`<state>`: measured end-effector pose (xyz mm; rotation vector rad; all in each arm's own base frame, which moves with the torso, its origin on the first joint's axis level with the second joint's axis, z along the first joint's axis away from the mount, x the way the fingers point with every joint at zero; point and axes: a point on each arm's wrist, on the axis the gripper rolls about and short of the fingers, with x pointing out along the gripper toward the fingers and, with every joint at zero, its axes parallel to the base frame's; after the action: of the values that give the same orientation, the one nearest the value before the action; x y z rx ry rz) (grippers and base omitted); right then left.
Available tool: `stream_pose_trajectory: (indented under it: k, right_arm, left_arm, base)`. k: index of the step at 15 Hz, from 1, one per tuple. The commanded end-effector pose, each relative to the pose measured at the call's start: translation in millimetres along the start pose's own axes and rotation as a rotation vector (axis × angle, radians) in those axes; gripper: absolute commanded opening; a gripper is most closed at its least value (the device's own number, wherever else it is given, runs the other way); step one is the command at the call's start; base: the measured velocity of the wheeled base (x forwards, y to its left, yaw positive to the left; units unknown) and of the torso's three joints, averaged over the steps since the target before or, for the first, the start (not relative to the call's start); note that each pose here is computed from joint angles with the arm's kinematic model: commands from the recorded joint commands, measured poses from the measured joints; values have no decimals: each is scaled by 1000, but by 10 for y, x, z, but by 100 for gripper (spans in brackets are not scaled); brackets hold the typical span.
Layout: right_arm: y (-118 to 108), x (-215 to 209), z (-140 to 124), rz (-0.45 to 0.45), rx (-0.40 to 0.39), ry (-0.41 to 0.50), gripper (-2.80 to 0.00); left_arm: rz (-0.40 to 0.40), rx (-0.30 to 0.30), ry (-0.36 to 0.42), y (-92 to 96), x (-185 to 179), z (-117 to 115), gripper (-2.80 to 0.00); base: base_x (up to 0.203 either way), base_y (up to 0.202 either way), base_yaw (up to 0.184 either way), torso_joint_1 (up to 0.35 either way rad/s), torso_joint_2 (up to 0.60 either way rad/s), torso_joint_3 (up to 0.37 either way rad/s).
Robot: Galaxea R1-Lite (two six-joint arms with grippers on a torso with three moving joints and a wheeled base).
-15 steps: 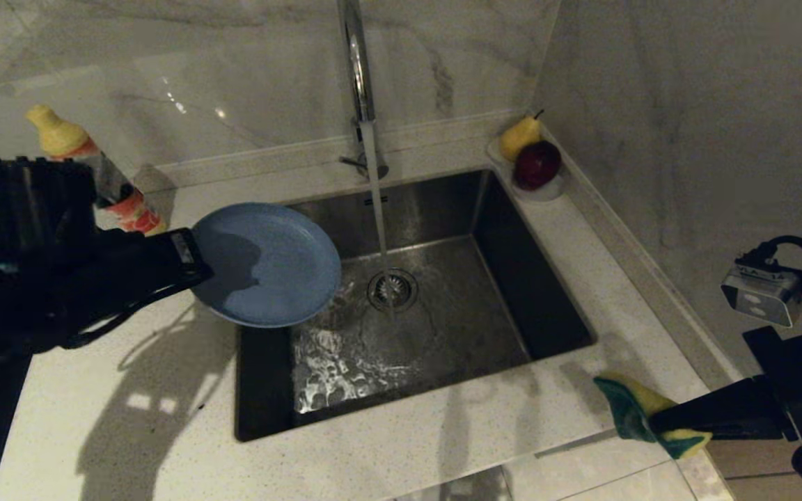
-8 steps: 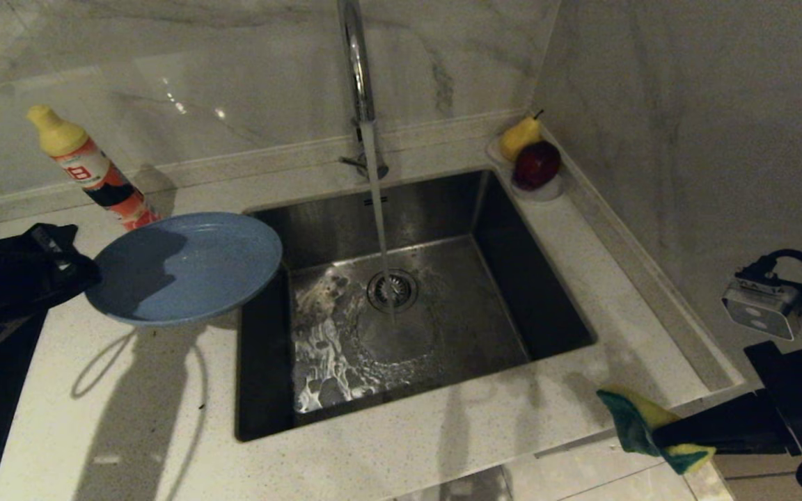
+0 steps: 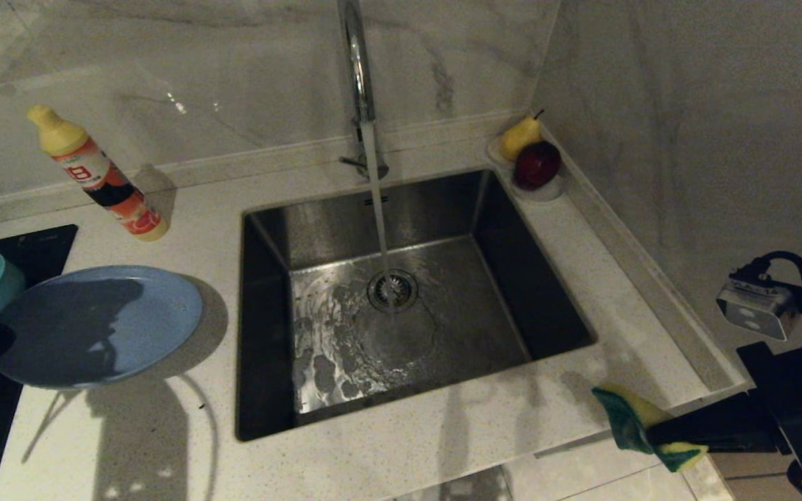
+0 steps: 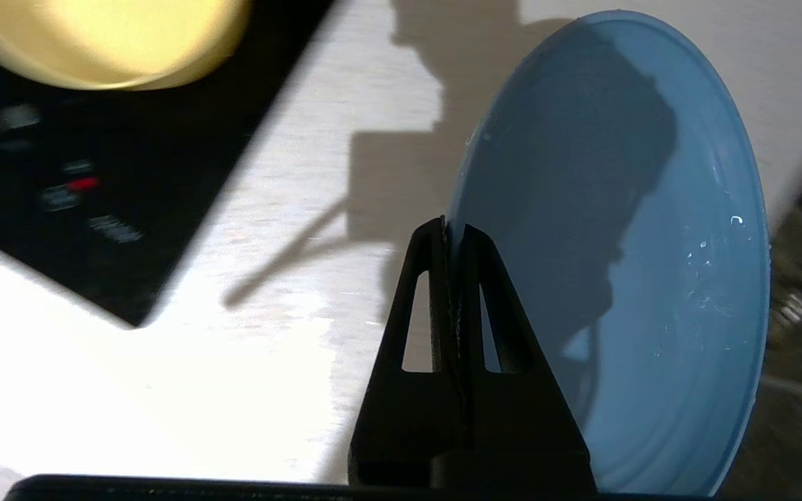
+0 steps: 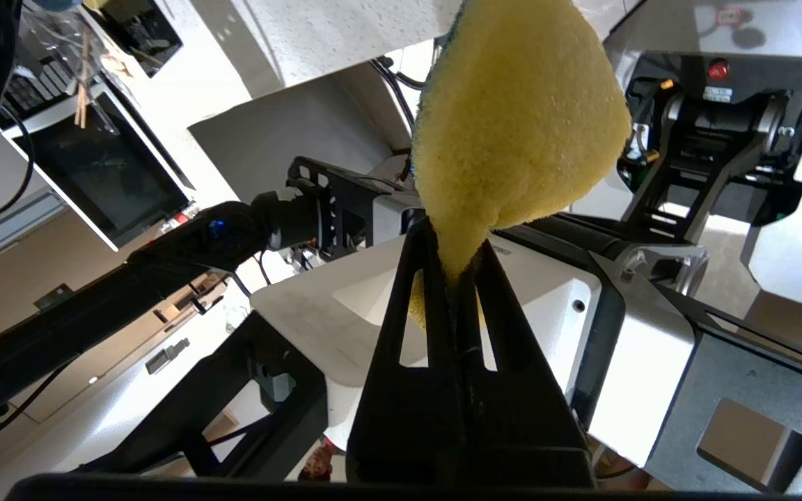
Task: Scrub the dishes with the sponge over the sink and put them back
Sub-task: Place the plate on the table
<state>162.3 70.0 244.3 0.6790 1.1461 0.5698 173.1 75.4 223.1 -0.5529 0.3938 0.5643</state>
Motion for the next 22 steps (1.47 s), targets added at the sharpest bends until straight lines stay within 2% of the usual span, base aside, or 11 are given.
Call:
stream_pose_trajectory:
  k: [1, 4, 7, 12, 17, 18, 19, 22]
  right_arm:
    - [-21, 28, 1, -7, 13, 15, -280]
    - [-15, 33, 15, -6, 13, 14, -280]
    - [-15, 15, -5, -5, 15, 12, -280]
    - [-24, 11, -19, -11, 9, 8, -280]
    - [-6, -27, -51, -3, 2, 3, -280]
    - [-5, -31, -54, -3, 1, 2, -280]
    - [-5, -41, -66, -1, -1, 0, -280]
    - [3, -85, -101, 8, -12, -16, -280]
  left_arm:
    - [49, -30, -2, 142, 44, -66, -280]
    - [60, -37, -21, 217, 99, -139, -280]
    - [91, -15, 31, 250, 289, -190, -280]
    - [80, -7, 14, 216, 468, -114, -280]
    - [102, 47, 33, 238, 563, -111, -280]
    - [107, 52, 38, 247, 584, -111, -44]
    - [115, 49, 44, 257, 637, -95, 0]
    - [120, 37, 14, 248, 702, 38, 0]
  base:
    - [0, 0, 0, 0, 0, 0]
    - [0, 0, 0, 0, 0, 0]
    - [0, 0, 0, 0, 0, 0]
    - [0, 0, 0, 0, 0, 0]
    - [0, 0, 0, 0, 0, 0]
    - [0, 0, 0, 0, 0, 0]
    - [0, 0, 0, 0, 0, 0]
    - [0, 0, 0, 0, 0, 0]
